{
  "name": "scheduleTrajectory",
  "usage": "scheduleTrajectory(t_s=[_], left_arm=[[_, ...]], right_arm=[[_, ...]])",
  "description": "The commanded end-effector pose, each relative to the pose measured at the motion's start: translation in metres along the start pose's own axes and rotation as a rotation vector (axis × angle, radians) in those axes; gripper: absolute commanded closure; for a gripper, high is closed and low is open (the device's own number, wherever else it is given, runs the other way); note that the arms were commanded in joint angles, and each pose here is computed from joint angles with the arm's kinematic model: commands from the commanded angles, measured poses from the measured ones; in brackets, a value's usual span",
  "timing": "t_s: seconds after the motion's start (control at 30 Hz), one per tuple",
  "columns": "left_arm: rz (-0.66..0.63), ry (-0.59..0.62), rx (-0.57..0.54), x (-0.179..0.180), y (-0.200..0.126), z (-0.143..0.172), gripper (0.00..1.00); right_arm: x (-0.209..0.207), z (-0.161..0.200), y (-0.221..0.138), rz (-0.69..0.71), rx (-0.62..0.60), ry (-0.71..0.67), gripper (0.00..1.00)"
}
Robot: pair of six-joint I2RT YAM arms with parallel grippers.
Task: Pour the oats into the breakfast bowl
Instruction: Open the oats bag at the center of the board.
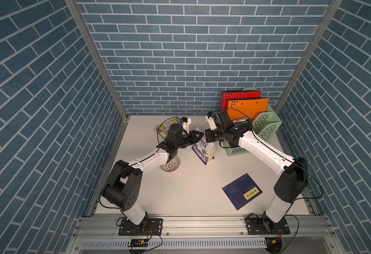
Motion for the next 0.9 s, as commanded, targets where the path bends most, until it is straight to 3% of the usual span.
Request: scheduleTrajectory(t_s=[0.0,0.23,0.53,0.67,0.87], left_arm=[[0.004,0.014,0.003,-0.001,0.0,0.002,0.89],[0.006,0.013,0.006,-0.001,-0.002,0.005,1.0],[0.003,0.012,0.006,0.001,-0.002,0.006,1.0],[0.003,0.013,0.005,0.001,-0.002,0.006,1.0],[0.001,0.011,0.007,0.001,-0.002,0.007,1.0]], right_arm=[[-0.002,-0.004,-0.01,0.019,-0.035,0.033,1.0],[-0.007,-0.006,-0.012,0.062,-0.054,0.042,1.0],[0.0,-0.006,-0.01,-0.025,0.003,-0.013,1.0],[0.004,-0.003,-0.004,-0.044,0.035,-0.032,0.78],[0.003,0.0,0.002,-0.034,0.052,-0.036,0.73]])
Point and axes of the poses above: each gripper's point midway between its finger pads, its own y axis out along the fingers, its own x axis along the line the jaws close on, z = x × y, the point moved 10 cm from there along -y, back along the fingers, and after that the axes turned 9 degrees about y, right-handed, at the moved point
